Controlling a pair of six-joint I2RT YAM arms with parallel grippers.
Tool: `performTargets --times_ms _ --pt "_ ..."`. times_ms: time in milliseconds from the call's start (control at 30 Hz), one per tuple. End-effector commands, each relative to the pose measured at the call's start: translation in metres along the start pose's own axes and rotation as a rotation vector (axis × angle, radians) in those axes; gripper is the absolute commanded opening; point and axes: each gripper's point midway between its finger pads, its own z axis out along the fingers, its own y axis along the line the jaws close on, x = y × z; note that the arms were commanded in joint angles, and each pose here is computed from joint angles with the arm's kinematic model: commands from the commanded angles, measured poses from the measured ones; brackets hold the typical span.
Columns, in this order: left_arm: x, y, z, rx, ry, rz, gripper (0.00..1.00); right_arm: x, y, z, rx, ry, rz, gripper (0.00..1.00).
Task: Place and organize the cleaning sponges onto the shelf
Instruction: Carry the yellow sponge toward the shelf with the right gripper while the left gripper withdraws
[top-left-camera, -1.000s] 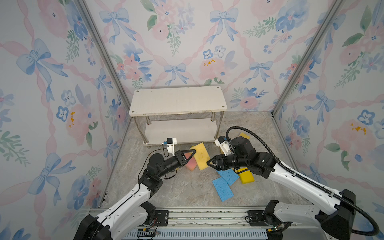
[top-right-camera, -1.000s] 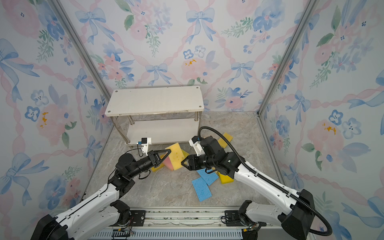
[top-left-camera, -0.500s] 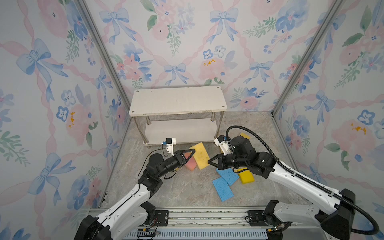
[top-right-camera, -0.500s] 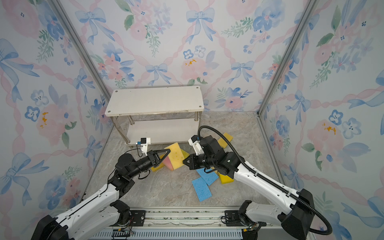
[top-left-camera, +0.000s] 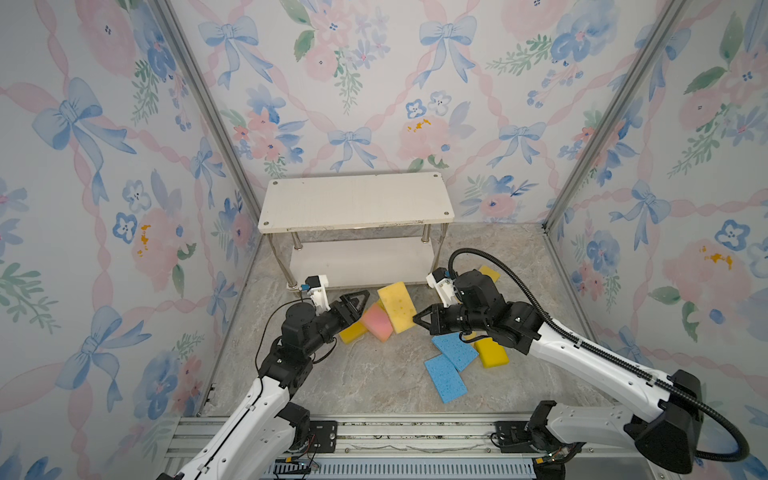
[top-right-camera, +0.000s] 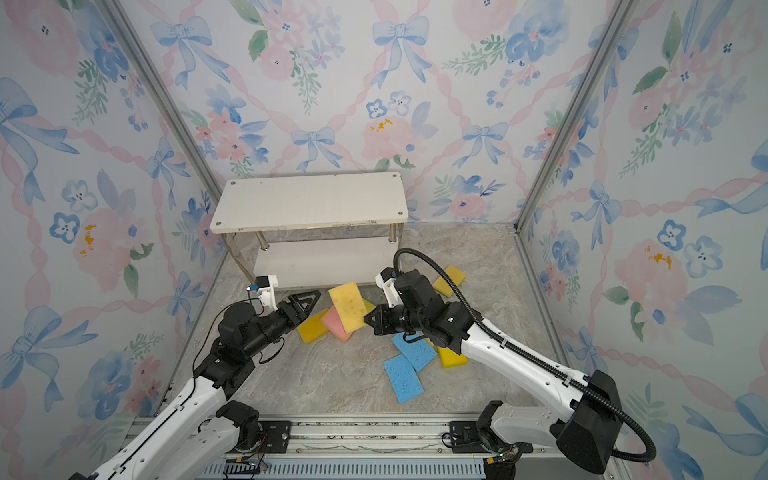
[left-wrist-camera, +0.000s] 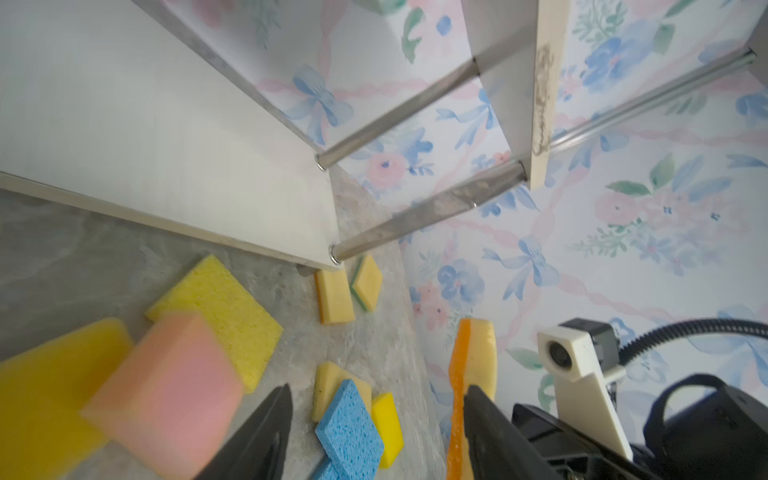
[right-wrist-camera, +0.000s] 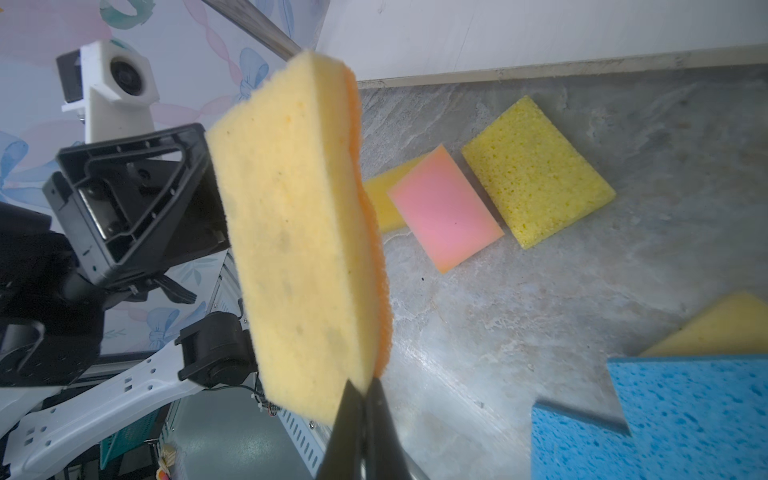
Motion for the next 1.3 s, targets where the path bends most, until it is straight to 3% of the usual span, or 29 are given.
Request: performTargets --times_ms 0,167,300,567,733,933,1100,1267 --pt "-0.033 0.074 -0.035 -0.446 -0.141 0.181 0.72 -0.013 0.001 -0.002 0.013 -0.038 0.002 0.0" --pt "-0.082 0.1 -0.066 -0.658 -0.345 0.213 0.79 -0.012 0.003 0.003 -0.006 -0.026 0.004 0.0" --pt "-0.109 0.121 -0.08 -0.726 -0.43 0.149 0.82 -0.012 0.005 0.004 -0.014 -0.018 -0.002 0.0" --pt "-0.141 0.184 -0.094 -0.682 -0.481 -0.059 0.83 -0.028 0.004 0.036 -0.035 -0.028 0.106 0.0" --pt "-0.14 0.191 -0.082 -0.626 -0.467 -0.08 0.85 -0.048 0.015 0.09 -0.05 -0.038 0.178 0.0" --pt "-0.153 0.214 -0.073 -0.563 -0.487 -0.144 0.84 -0.069 0.019 0.166 -0.167 -0.063 0.297 0.0" --pt "-0.168 0.219 -0.056 -0.527 -0.456 -0.151 0.84 -0.089 0.011 0.201 -0.219 -0.063 0.347 0.0" --pt "-0.176 0.225 -0.038 -0.48 -0.423 -0.159 0.84 -0.116 -0.014 0.214 -0.211 -0.164 0.379 0.0"
